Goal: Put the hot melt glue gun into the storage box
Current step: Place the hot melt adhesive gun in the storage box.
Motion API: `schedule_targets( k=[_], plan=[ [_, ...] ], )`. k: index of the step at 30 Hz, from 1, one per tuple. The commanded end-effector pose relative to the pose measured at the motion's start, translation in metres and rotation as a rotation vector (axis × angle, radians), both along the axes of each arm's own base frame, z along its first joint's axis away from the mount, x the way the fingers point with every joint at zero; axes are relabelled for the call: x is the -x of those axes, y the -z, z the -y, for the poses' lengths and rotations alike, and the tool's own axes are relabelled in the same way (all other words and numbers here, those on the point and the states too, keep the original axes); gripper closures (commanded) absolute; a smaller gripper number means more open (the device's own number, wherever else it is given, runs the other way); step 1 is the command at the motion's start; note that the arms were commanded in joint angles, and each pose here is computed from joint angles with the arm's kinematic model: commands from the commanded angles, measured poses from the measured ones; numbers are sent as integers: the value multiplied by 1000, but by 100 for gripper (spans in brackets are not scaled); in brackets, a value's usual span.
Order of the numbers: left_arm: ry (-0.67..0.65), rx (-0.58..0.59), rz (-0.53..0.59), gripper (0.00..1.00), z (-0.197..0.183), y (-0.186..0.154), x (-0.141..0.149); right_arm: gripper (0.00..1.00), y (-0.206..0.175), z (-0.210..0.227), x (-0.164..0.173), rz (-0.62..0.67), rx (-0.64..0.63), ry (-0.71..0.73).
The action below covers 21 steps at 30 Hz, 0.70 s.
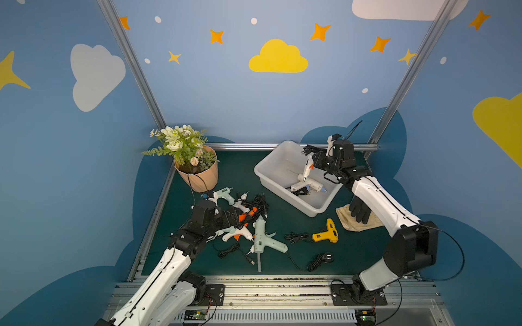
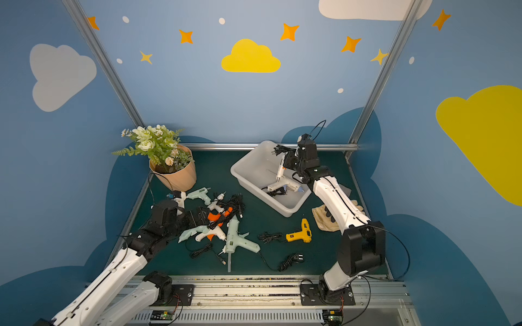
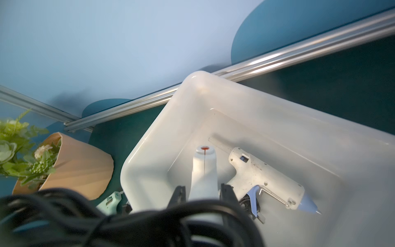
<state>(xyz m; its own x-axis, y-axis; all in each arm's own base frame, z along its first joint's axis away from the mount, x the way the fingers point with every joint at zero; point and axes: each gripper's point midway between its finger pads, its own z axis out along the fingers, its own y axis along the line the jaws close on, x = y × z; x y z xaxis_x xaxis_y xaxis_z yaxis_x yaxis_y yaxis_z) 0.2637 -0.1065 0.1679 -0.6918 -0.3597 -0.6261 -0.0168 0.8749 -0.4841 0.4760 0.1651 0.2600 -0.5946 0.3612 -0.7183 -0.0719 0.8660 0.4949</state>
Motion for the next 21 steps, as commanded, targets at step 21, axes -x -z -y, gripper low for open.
schedule_targets(
  k=[21],
  plan=[
    [44, 17, -18, 0, 10, 1, -6, 90, 121, -66, -72, -253, -241, -89]
  ],
)
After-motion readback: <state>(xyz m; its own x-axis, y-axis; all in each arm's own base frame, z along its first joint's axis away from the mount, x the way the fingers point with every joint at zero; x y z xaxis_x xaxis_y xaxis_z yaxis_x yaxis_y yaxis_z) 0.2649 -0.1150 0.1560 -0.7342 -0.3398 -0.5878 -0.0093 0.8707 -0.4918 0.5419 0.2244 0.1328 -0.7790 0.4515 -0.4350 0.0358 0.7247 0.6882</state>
